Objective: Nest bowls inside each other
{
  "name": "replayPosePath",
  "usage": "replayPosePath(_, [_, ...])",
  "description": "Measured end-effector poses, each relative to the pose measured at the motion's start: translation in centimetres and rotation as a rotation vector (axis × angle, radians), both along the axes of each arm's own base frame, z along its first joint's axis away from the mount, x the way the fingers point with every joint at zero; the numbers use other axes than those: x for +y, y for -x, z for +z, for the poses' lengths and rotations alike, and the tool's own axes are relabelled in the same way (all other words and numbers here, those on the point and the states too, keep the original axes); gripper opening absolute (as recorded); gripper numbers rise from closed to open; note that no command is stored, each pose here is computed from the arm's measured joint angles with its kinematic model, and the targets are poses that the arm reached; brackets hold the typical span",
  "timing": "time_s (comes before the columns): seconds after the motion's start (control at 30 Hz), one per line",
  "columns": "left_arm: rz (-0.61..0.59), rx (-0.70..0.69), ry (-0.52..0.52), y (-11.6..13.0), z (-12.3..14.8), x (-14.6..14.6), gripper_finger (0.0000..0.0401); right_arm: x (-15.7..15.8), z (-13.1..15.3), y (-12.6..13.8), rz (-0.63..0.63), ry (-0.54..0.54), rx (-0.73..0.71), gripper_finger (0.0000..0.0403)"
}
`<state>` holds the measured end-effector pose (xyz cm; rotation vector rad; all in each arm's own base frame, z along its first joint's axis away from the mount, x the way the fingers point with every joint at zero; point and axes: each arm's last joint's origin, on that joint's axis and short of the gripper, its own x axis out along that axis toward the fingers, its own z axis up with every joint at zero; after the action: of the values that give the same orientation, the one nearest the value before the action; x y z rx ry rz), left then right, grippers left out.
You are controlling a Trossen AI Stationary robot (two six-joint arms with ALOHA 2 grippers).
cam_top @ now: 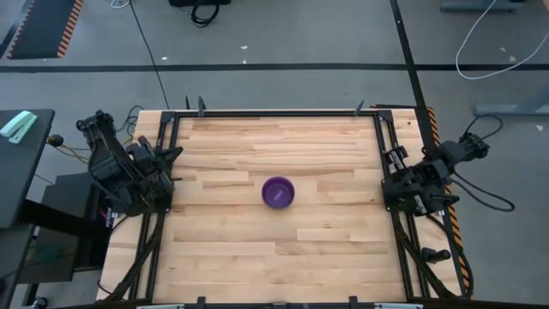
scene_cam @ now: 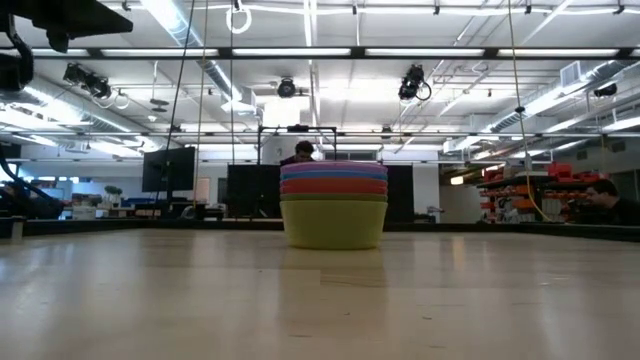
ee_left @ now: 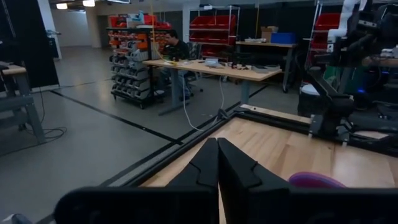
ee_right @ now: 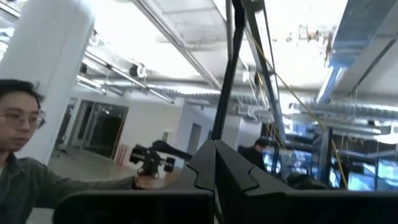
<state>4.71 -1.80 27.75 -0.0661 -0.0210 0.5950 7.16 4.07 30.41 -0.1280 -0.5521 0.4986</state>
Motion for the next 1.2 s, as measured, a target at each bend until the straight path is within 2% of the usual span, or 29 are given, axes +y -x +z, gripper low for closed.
replayPosePath(0.23, [0.004, -0.007, 0.01, 0.7, 0.1, 1.1, 0.0029, -0.7, -1.0, 1.3, 0.002, -0.018, -0.037, 0.0011])
replayPosePath(0.5, [0.004, -0.021, 0.032, 1.7, -1.2, 2.5, 0.0006, -0.9, -1.8, 1.6, -0.001, -0.007, -0.031, 0.0011])
replayPosePath(0.7, [0.004, -0.093, 0.138, 2.3, -1.3, 3.4, 0.0024, -1.0, -2.3, 1.9, -0.014, -0.005, -0.05, 0.001])
replayPosePath(0.9, [0.005, -0.118, 0.174, 2.2, -1.1, 3.2, 0.002, -1.0, -2.6, 1.8, -0.041, 0.007, -0.071, 0.0009])
replayPosePath(1.03, [0.045, -0.12, 0.17, 2.2, -1.0, 3.3, 0.0006, -1.1, -2.4, 1.9, -0.063, 0.007, -0.087, 0.0009])
replayPosePath(1.2, [0.124, -0.132, 0.171, 2.3, -1.0, 3.4, 0.0018, -1.1, -2.4, 1.9, -0.075, 0.006, -0.089, 0.0009])
